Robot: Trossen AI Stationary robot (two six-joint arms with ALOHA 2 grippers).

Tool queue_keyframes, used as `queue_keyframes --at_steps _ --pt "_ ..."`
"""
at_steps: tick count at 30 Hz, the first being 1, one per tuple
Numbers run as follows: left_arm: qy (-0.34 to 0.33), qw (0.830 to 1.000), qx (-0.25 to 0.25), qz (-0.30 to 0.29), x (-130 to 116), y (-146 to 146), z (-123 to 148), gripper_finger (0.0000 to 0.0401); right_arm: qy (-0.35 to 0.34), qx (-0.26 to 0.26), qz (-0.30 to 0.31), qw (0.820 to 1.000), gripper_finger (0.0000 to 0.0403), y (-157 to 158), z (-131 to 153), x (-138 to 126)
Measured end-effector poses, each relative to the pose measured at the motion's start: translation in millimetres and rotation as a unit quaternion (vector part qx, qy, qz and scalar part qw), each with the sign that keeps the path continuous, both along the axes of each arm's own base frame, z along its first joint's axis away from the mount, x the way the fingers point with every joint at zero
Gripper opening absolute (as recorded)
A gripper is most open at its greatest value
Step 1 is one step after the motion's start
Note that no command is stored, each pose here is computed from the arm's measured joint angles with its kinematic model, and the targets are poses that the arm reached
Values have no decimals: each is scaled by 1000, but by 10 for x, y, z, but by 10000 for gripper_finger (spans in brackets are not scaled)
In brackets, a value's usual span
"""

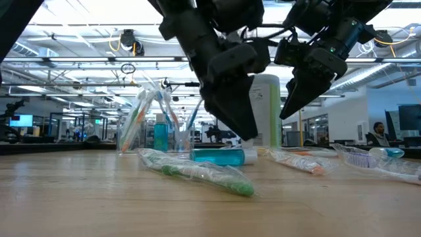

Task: Pick & Place toothbrushing station
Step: Put the mouthwash into the transparent organizer

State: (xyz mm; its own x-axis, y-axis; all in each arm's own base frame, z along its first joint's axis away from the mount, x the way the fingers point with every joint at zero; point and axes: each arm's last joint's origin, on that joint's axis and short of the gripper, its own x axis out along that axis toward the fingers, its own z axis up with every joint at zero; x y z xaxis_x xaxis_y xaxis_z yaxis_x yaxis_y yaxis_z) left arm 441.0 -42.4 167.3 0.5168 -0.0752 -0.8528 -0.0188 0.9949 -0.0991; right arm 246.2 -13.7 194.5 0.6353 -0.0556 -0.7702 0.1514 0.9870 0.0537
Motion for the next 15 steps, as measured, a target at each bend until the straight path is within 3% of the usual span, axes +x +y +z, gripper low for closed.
queue_keyframes --at_steps 5,15 --pt "2 1000 -1 -1 52 -34 -162 180 11 1 0 1000 171 1 -14 -17" --pt "11 1000 -10 17 56 -26 -218 179 20 1 0 1000 171 2 -25 -31"
